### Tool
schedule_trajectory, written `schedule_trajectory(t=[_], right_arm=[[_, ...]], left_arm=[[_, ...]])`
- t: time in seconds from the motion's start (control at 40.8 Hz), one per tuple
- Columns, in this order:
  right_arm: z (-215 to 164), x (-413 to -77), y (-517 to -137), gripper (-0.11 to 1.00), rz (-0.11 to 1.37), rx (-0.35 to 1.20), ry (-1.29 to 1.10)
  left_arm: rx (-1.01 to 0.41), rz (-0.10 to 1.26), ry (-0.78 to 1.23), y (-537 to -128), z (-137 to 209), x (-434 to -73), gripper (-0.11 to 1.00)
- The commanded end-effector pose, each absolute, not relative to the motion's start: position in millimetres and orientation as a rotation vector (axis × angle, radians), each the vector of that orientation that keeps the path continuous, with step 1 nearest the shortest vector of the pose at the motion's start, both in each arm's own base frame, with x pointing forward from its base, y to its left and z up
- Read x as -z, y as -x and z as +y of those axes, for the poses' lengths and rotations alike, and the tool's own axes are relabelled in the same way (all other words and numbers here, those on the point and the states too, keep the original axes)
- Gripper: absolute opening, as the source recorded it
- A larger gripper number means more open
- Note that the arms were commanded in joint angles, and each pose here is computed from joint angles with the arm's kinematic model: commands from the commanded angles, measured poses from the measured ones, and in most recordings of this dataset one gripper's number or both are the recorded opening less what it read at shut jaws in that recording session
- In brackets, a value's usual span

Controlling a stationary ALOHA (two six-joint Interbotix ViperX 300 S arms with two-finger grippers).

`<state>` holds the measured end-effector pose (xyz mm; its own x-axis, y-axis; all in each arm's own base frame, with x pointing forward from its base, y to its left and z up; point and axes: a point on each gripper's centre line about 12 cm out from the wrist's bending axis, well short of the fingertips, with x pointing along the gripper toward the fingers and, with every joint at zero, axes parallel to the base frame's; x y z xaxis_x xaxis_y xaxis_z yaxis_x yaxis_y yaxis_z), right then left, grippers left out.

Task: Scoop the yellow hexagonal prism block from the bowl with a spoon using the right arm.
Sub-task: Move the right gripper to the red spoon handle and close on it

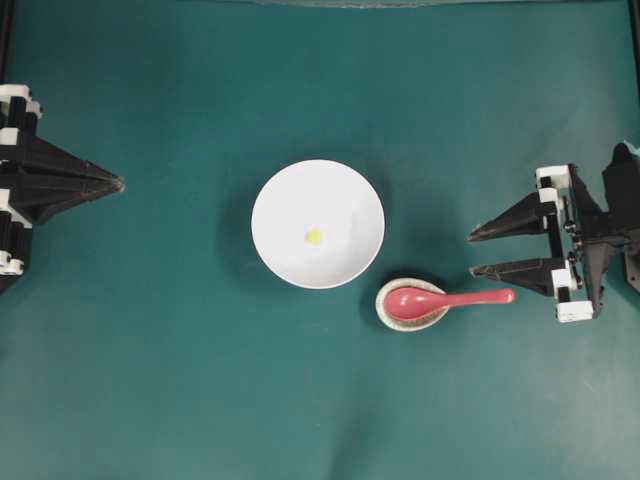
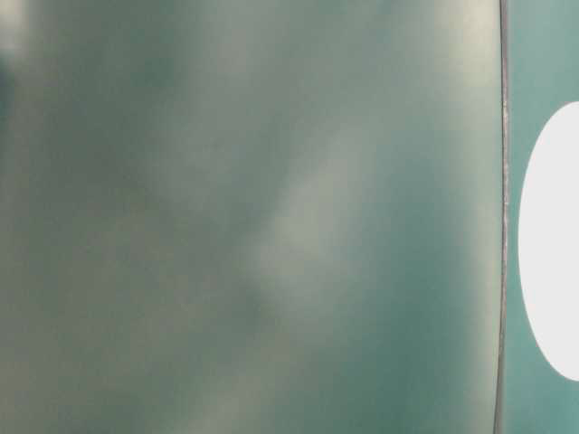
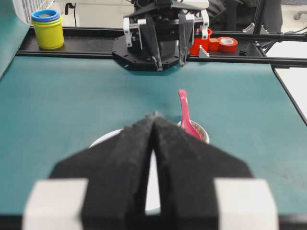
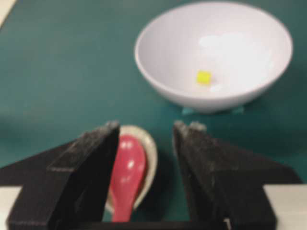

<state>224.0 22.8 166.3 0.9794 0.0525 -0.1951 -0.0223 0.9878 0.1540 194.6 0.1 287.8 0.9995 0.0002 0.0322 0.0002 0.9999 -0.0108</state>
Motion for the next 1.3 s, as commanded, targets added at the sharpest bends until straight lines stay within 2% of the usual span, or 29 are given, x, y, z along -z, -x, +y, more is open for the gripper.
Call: schedule_trajectory(t=[0.0, 0.515, 1.274], right_arm=[[25, -163, -226, 0.54, 0.173, -0.036, -0.161], [37, -118, -226, 0.54, 0.212, -0.025, -0.133], [53, -84, -229, 0.54, 0.250, -0.047, -0.106]], left_arm=[[0.002, -0.051, 0.008, -197, 0, -296, -0.01], [0.002, -0.048, 0.008, -197, 0, -294, -0.01], [0.002, -0.048, 0.008, -197, 0, -294, -0.01]])
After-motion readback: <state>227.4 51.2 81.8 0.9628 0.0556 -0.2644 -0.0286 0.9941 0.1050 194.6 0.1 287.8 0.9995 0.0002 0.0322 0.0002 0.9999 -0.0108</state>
